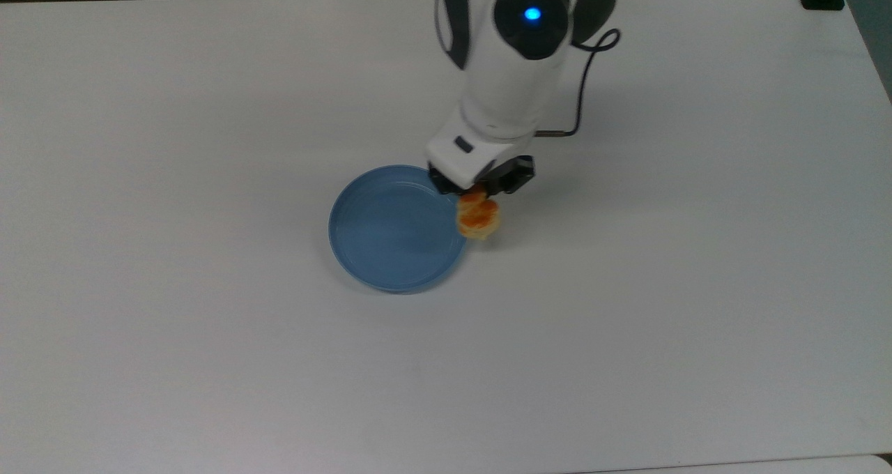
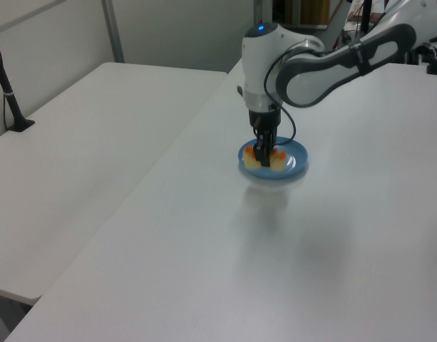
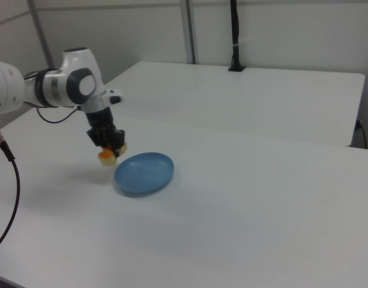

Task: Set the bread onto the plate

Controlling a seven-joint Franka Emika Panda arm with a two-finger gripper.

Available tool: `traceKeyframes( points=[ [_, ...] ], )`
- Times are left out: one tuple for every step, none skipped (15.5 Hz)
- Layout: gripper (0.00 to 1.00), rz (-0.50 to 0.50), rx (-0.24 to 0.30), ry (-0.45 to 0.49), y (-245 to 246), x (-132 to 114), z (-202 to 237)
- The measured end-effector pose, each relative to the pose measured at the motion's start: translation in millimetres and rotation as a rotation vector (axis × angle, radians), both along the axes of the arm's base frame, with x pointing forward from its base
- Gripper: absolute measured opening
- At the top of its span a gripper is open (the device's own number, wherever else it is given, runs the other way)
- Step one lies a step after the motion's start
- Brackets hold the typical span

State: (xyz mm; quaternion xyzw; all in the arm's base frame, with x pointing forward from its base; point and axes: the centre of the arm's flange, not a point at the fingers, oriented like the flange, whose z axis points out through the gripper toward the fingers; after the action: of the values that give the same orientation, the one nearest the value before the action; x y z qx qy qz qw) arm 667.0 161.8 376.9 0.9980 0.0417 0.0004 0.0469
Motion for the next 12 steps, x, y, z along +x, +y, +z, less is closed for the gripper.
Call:
traceKeyframes(
  points=[
    [0.27,0.005,-0.004,0.003,-19,4,0],
    [0.27,0.011,-0.007,0.007,-38,7,-1],
    [0.28,0.017,-0.008,0.012,-55,10,-2],
    [0.28,0.023,-0.009,0.020,-77,13,-4],
    [0.30,0.026,-0.009,0.027,-87,13,-7],
    [0.30,0.027,-0.011,0.033,-92,14,-14],
    [0.30,0.029,-0.012,0.033,-94,16,-21],
    [0.31,0.031,-0.013,0.036,-93,17,-28],
    [0.31,0.033,-0.015,0.041,-92,17,-34],
    [0.33,0.033,-0.016,0.045,-92,18,-40],
    [0.41,0.034,-0.017,0.046,-92,18,-44],
    [0.50,0.034,-0.018,0.044,-92,19,-49]
  ],
)
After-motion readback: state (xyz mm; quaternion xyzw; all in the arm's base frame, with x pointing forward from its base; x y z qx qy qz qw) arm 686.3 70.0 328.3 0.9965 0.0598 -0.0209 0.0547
